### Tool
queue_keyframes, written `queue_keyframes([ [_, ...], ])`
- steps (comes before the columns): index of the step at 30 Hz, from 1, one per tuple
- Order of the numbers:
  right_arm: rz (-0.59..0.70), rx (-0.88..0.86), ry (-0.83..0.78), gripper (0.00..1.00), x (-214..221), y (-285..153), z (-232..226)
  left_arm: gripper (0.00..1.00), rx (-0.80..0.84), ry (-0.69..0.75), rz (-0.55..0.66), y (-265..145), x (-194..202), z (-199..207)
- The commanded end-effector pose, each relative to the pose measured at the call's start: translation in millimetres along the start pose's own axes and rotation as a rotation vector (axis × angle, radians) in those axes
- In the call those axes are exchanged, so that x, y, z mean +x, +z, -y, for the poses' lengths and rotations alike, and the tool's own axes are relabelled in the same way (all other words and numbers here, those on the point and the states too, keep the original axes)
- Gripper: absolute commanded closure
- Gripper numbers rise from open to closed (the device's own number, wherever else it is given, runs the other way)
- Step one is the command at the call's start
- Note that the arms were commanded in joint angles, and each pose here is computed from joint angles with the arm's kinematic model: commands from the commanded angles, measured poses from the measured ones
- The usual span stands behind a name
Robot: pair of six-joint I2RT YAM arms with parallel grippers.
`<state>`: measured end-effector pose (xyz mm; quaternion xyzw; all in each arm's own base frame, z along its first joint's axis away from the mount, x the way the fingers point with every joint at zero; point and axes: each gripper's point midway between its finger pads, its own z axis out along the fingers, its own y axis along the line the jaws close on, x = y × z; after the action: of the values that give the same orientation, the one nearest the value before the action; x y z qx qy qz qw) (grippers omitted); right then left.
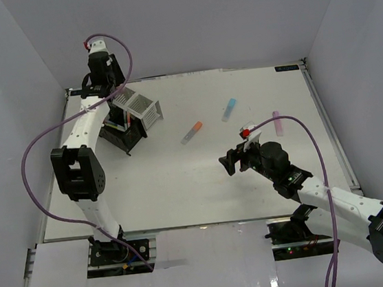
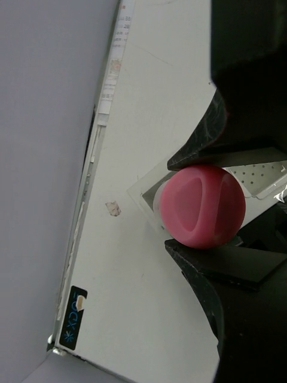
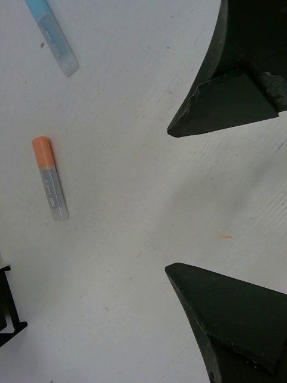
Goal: Sort the stationery into containers
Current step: Place the stationery in the storage box, then move the stationery to the center of the board.
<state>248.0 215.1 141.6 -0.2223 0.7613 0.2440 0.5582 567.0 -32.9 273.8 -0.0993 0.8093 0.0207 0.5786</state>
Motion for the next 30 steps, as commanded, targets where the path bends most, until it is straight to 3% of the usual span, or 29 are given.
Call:
queue_keyframes([
  [1, 0.023, 0.012, -0.007, 0.08, -4.5, 0.9, 2.8, 0.62, 0.042, -0.025, 0.005, 6.6, 0.1, 8.1],
  [10, 0.010, 0.018, -0.005, 0.08, -0.6, 2.5, 4.2, 0.62, 0.030, -0.020, -0.063, 16.3, 35.4, 5.1],
  [15, 0.006, 0.015, -0.003, 0.08, 0.4, 2.8, 3.5, 0.43, 0.027, -0.011, -0.126, 29.1, 67.2, 4.7],
  [21, 0.012, 0.021, -0.003, 0.08, 0.2, 1.3, 4.5, 0.32, 0.041, -0.018, -0.160, 37.3, 83.5, 8.4],
  [27, 0.010, 0.020, -0.001, 0.08, 0.7, 1.5, 4.5, 0.21, 0.042, -0.018, -0.149, 30.2, 74.6, 7.1],
  [30, 0.021, 0.020, 0.001, 0.08, -1.9, -0.4, 4.1, 0.12, 0.097, -0.026, -0.110, 12.2, 49.1, 15.6],
])
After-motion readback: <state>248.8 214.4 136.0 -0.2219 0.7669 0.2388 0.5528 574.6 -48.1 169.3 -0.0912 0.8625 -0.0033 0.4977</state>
